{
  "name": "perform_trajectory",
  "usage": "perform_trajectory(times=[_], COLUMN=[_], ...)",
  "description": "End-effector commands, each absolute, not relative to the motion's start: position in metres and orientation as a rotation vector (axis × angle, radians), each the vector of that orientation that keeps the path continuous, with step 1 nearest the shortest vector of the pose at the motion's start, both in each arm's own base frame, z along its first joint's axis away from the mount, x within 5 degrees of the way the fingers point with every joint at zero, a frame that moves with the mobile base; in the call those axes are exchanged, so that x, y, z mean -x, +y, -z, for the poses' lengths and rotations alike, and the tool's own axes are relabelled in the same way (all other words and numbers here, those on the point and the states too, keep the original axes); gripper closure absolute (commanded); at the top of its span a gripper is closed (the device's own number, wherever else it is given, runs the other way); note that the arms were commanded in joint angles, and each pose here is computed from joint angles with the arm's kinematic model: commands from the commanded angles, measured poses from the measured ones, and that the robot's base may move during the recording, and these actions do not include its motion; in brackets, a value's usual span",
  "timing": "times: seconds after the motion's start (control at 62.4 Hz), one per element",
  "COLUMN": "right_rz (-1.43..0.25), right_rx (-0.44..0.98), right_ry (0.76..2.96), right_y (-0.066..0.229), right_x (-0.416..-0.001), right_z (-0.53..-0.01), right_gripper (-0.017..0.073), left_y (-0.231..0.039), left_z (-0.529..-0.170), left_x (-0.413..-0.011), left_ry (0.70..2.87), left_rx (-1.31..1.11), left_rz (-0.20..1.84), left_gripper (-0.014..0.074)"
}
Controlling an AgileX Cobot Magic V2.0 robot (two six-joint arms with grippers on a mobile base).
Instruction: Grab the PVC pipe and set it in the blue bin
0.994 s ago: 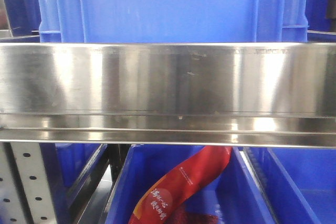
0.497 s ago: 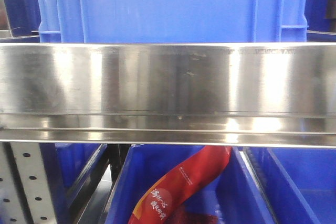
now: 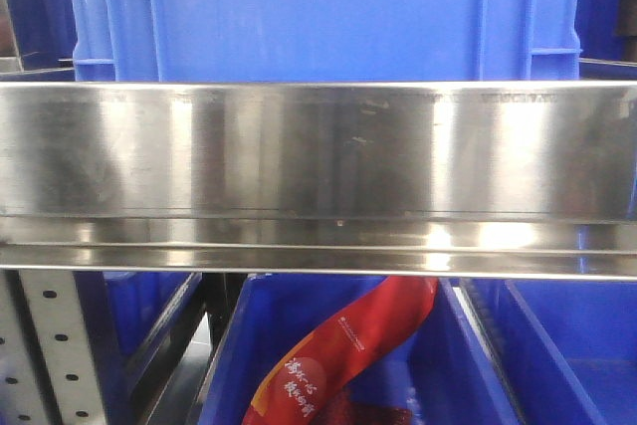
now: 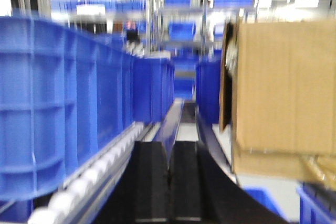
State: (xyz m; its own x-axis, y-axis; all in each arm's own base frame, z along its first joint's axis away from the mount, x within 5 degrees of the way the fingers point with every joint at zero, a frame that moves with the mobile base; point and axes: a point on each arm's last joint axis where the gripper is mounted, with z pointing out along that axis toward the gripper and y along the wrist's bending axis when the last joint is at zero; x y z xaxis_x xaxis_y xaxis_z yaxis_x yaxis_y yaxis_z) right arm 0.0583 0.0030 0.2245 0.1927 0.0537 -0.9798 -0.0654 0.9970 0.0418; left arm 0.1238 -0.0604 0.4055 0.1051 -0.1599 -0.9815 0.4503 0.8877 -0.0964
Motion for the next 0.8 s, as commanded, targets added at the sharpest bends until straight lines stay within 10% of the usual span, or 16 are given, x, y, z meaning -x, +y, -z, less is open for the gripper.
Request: perform_trajectory(times=[0.0, 0.786], right_rz=[-0.078, -0.014], right_rx=[0.019, -0.024], right_ry=[1.489, 1.454], right_y=[0.0035, -0.0005], right_x=[-0.0574, -0.0559], right_z=[-0.2133, -0.2158], right_gripper=[0.0728, 0.0728], left_y=[-0.0597, -0.0597], left_z=[-0.4057, -0.4057], left_x=[-0.1240, -0.1240], left_ry=[1.388, 1.388], left_rx=[-0.238, -0.238], left_rz=[0.461, 0.461], left_gripper=[0.0705, 0.0705])
